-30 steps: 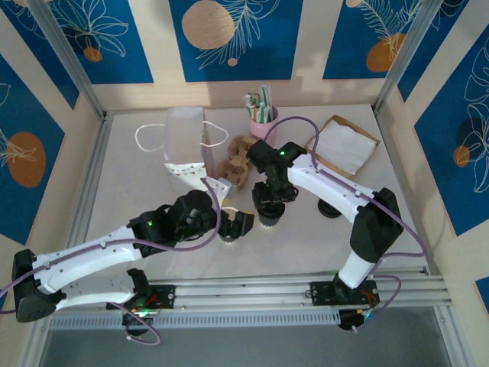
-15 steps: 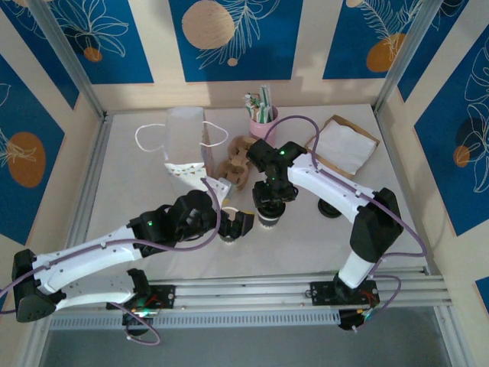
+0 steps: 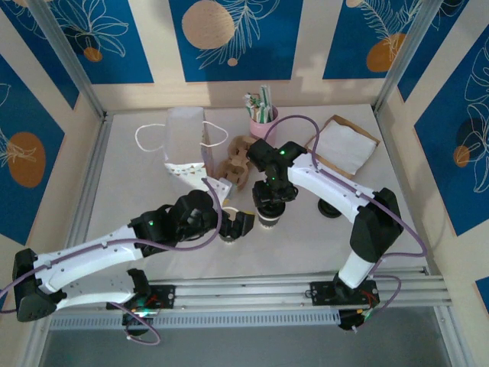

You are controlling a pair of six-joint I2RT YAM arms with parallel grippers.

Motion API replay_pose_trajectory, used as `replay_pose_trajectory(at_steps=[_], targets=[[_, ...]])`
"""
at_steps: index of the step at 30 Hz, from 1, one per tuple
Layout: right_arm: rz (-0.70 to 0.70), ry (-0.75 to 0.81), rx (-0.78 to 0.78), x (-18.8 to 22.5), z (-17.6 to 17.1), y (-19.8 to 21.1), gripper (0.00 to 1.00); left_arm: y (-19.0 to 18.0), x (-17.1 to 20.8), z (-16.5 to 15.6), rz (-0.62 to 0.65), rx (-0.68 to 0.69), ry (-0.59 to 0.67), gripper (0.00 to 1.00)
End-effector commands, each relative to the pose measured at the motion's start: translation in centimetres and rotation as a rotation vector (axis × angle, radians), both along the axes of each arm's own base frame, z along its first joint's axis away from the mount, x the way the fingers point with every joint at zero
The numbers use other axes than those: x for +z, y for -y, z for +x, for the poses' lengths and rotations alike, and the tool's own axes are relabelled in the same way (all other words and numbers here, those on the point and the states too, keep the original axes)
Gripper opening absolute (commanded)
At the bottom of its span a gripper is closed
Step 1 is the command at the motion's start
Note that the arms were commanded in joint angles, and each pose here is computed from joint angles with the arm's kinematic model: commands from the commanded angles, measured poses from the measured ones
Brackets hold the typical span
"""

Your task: Pack the takeout coffee

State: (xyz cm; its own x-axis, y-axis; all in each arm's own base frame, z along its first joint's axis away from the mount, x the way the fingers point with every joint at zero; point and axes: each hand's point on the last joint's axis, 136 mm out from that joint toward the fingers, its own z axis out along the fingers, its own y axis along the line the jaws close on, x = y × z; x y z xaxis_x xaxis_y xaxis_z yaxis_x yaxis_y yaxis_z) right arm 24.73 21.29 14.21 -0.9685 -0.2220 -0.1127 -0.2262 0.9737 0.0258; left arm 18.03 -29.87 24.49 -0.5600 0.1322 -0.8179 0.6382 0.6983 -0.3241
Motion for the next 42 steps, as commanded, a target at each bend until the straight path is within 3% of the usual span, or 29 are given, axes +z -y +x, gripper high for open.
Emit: replay_pose_trajectory(at_steps=[1,26,42], targets=[[0.010,-0.023,-0.007,-0.2,-0.5,-0.3,0.66,0.4,0.2,-0.2,-0.004,-0.020,0.025,1.00],[-0.045,-0.076,-0.014,-2.6,-1.6,0.3,0.66,0.3,-0.2,-0.2,-0.002,-0.013,0.016,1.00],[-0.135,-0.150,-0.014,-6.4,-4.8,1.6,0.66,0.1,-0.1,-0.2,-0.005,-0.010,0.018,1.00]])
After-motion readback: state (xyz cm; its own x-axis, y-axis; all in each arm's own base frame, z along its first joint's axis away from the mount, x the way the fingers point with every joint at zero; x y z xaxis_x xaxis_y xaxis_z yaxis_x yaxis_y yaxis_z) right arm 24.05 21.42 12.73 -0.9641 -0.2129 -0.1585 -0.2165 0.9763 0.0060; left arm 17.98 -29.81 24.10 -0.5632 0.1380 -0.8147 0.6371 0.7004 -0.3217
